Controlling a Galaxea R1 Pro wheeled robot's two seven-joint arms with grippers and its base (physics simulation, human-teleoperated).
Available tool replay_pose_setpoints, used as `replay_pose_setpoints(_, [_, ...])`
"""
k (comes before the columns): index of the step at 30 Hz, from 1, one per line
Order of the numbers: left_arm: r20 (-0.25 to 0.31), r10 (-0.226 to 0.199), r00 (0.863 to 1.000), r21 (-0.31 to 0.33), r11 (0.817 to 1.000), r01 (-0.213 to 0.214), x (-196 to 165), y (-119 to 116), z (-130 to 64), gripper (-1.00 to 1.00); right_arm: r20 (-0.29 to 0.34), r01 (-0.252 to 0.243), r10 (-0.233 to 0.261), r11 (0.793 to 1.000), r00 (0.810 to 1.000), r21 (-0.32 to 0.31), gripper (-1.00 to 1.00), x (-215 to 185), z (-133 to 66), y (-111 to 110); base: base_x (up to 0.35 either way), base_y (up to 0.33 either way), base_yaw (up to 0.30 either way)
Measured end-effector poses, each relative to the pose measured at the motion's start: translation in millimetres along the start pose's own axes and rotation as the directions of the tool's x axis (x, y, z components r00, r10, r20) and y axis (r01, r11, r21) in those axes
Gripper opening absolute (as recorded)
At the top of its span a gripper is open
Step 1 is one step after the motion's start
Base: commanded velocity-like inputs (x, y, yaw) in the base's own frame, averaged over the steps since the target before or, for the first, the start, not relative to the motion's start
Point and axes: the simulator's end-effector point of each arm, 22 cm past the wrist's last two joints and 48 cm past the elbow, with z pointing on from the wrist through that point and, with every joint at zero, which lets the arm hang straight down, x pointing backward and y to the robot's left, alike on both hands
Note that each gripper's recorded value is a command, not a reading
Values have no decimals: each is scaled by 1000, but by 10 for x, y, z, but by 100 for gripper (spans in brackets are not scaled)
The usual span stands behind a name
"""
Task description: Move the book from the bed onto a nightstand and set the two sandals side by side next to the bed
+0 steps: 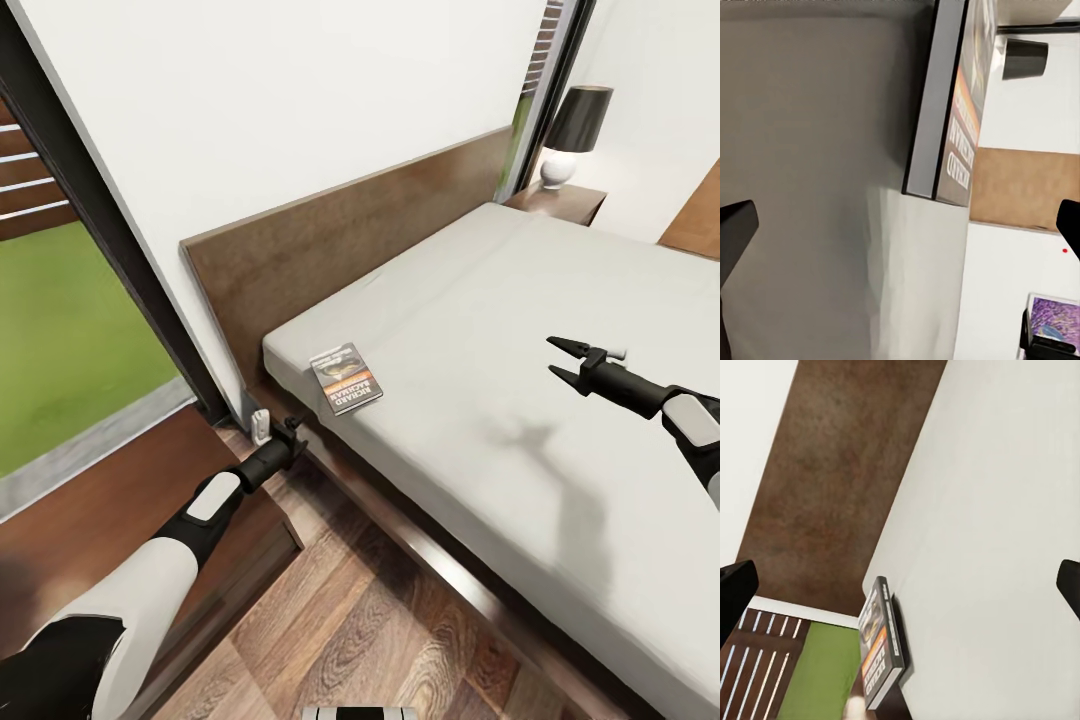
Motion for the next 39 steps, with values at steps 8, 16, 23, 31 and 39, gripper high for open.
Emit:
replay_pose_setpoints(8, [2, 1, 1000, 0, 1000, -1, -14, 3, -6, 100, -1, -1, 1, 1000, 1000, 0, 100, 1, -1, 0, 0, 0, -36])
replay_pose_setpoints(16, [4, 0, 1000, 0, 1000, 0, -21, 10, -7, 100, -2, -2, 2, 1000, 1000, 1, 100, 6, 1, -9, 0, 0, -139])
replay_pose_setpoints(23, [3, 2, 1000, 4, 1000, -2, -21, -7, -2, 100, -1, -2, 2, 1000, 1000, 1, 100, 6, 2, -12, 0, 0, -43])
replay_pose_setpoints(31, [5, 4, 1000, 8, 1000, -4, -31, -25, -1, 100, -1, -1, 1, 1000, 1000, 1, 100, 6, 3, -13, 0, 0, -7])
replay_pose_setpoints(39, [6, 7, 1000, 11, 1000, -7, -39, -41, 1, 100, 0, -3, 3, 1000, 1000, 0, 100, 3, 3, -10, 0, 0, -1])
